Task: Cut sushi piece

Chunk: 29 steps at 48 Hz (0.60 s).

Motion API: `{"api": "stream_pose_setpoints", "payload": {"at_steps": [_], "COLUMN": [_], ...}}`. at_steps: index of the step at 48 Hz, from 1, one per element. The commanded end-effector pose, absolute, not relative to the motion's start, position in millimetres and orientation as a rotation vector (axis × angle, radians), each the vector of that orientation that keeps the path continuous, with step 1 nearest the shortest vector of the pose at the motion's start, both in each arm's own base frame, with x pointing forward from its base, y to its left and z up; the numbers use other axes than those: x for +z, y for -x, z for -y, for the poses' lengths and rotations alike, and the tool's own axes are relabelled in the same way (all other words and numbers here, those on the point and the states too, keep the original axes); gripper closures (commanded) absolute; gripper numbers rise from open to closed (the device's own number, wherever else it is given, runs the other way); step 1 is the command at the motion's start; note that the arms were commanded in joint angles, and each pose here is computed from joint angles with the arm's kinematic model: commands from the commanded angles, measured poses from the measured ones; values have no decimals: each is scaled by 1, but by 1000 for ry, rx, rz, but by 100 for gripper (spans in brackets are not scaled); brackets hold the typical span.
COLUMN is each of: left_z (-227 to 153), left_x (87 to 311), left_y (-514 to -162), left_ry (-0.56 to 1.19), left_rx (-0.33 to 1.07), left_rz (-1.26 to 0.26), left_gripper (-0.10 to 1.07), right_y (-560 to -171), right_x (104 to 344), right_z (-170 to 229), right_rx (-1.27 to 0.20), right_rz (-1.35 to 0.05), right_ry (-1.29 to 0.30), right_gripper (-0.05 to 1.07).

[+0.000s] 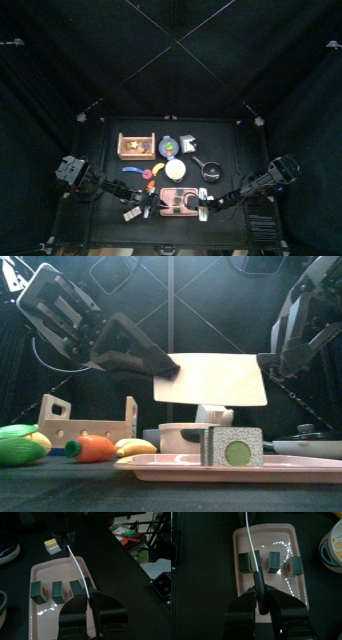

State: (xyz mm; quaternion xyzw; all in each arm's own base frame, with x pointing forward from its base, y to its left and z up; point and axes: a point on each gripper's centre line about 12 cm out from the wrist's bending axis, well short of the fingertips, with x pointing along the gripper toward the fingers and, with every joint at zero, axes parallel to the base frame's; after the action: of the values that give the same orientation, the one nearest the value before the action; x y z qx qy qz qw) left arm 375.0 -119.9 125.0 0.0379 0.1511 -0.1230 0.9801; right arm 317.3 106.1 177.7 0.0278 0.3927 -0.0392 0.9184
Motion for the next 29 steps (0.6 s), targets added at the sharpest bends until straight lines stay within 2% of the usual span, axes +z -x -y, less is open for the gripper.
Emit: {"api": "stream_pose_setpoints", "payload": {"at_steps": [1,13,29], "left_z": [123,121,136], "left_x": [136,137,139], "left_y": [-382,-381,-382], "left_ry": [-85,-103,-113], "left_rx": [-246,-153,-144], "left_rz": [-261,-273,-270], "left_gripper": [61,62,61], "right_y": [-322,-320,-320], "right_x": [190,184,184], "right_z": [-100,-109,-122], "right_rx": [-111,-104,-75], "right_rz": [-778,-798,-804], "right_ry": [-62,-54,-51], "right_gripper": [53,53,53]}}
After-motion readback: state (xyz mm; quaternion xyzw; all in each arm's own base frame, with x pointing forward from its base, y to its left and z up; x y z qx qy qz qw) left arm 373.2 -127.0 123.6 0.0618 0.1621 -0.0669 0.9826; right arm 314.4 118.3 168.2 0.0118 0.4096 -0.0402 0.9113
